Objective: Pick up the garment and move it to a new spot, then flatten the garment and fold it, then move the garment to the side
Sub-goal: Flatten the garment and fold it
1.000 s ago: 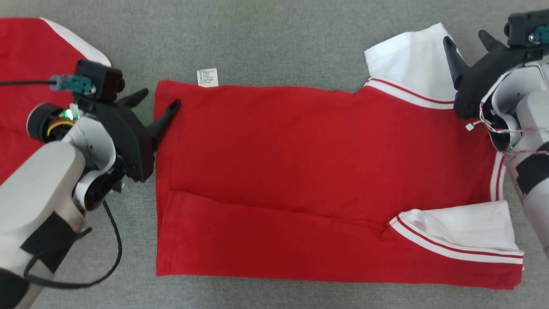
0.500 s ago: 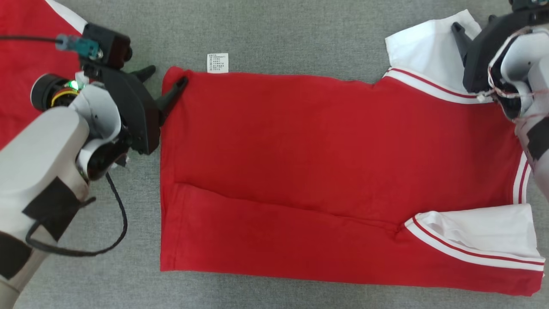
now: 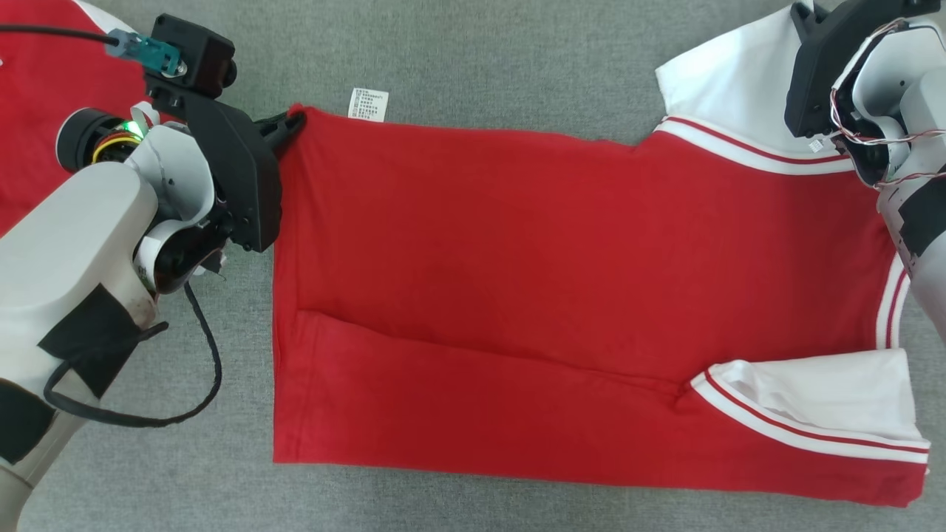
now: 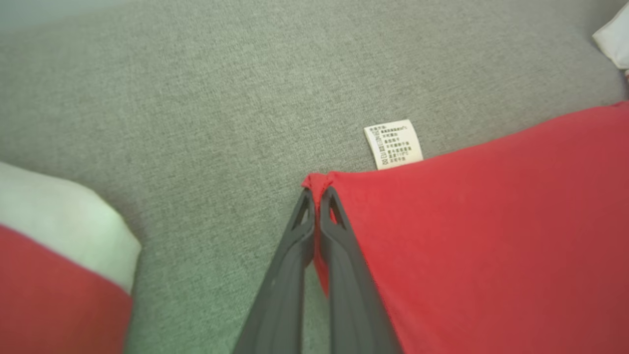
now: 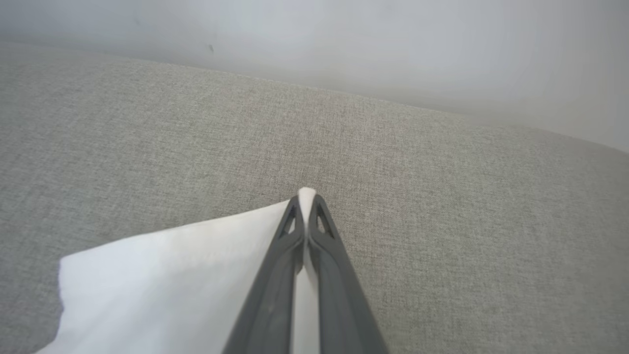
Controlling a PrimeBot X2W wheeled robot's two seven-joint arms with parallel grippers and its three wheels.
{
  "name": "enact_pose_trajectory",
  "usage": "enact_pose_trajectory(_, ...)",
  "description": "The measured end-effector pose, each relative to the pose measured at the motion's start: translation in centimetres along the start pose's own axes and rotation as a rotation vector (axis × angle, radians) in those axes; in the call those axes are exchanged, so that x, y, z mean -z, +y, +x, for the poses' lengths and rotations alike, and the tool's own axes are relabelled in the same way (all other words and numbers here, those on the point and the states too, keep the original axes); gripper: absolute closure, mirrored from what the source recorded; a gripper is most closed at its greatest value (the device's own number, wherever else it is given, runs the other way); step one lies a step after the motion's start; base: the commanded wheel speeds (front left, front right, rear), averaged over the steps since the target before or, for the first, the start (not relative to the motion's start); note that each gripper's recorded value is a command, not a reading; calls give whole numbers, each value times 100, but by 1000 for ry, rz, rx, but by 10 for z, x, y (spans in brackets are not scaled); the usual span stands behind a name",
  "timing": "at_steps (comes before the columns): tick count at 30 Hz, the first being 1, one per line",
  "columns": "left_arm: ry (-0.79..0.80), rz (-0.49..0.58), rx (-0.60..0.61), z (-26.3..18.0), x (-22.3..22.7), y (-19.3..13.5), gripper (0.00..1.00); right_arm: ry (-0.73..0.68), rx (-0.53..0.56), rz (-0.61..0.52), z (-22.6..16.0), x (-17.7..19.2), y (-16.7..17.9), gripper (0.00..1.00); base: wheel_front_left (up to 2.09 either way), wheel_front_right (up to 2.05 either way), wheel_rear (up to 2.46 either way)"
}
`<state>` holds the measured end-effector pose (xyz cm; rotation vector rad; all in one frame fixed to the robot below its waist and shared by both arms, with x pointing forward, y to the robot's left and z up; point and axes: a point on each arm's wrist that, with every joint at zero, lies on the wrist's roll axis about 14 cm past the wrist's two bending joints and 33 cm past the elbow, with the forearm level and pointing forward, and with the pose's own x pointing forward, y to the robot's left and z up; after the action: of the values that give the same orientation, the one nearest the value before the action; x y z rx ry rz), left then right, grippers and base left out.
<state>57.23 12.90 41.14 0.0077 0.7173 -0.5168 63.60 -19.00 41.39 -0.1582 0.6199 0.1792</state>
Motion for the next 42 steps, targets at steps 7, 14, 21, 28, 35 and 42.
enact_pose_trajectory(7, -141, 13, -2, -14, -21, -6, 100, -162, 19, 25, -22, -22, -10, 100, 0, 0, 0)
enact_pose_trajectory(14, -264, 1, -27, -34, -19, -16, 100, -308, 6, 55, -55, -23, -9, 100, 0, 0, 0)
enact_pose_trajectory(21, -321, -5, -47, -49, 2, -33, 100, -396, -21, 92, -91, 1, -4, 100, 0, 0, 0)
enact_pose_trajectory(28, -381, -21, -73, -62, 17, -43, 100, -422, -29, 154, -127, 37, -7, 100, 0, 0, 0)
enact_pose_trajectory(35, -426, -48, -98, -76, 30, -51, 100, -457, -27, 237, -166, 69, -5, 100, 0, 0, 0)
enact_pose_trajectory(42, -447, -74, -112, -87, 39, -57, 100, -498, -35, 317, -194, 90, 8, 100, 0, 0, 0)
